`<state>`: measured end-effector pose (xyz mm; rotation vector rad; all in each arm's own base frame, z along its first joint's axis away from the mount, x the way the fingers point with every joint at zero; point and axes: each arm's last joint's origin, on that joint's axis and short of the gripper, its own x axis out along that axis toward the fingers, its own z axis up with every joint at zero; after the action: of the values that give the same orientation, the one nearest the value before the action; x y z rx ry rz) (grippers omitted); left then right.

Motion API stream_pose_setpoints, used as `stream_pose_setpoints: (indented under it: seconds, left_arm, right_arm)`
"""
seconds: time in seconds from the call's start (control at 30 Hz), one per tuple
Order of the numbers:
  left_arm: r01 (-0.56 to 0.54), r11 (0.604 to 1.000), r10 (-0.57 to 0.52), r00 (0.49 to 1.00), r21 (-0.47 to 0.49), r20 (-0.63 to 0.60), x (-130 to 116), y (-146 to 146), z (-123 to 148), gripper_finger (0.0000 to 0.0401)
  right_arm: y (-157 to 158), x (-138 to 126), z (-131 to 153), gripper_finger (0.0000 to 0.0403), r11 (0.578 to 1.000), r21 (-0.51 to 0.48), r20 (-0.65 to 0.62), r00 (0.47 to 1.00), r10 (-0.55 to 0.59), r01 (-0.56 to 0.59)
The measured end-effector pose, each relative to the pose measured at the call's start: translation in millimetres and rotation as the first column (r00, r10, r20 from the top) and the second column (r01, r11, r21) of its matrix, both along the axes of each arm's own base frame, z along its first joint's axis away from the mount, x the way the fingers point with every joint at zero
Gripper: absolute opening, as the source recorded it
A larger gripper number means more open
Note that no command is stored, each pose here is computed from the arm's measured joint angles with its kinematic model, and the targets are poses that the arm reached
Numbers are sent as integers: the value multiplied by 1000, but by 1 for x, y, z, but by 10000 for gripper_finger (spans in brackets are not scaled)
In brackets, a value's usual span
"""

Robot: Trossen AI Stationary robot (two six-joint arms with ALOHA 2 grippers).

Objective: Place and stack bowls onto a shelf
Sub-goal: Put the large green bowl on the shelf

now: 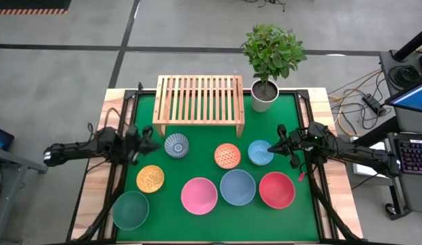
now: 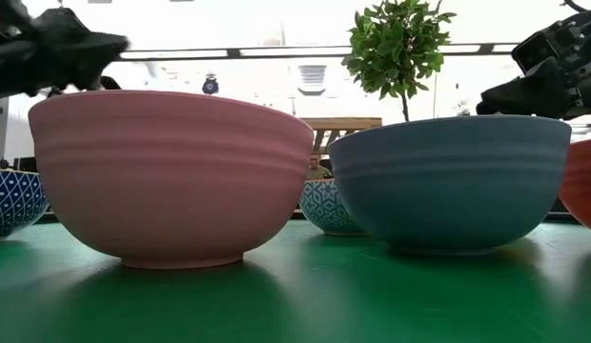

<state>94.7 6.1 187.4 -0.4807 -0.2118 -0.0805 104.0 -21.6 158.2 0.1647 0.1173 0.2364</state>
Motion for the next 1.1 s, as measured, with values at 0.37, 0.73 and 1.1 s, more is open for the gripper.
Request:
stream_pose_setpoints:
  seconds: [0.37,0.73,1.1]
  left_arm:
    - [-497,766,579,810,-408,99,-10,18,12,0]
    - [-589,734,647,757,-337,87,-11,20,12,0]
    - [-576,771,623,771,-271,132,-11,18,18,0]
  right_arm:
    - [0,0,3,9,951,306,-53,998,-20,36]
    - [-2,1,14,9,947,315,45,995,-84,65]
    - [-5,-2,36,9,957,260,286,936,-206,131]
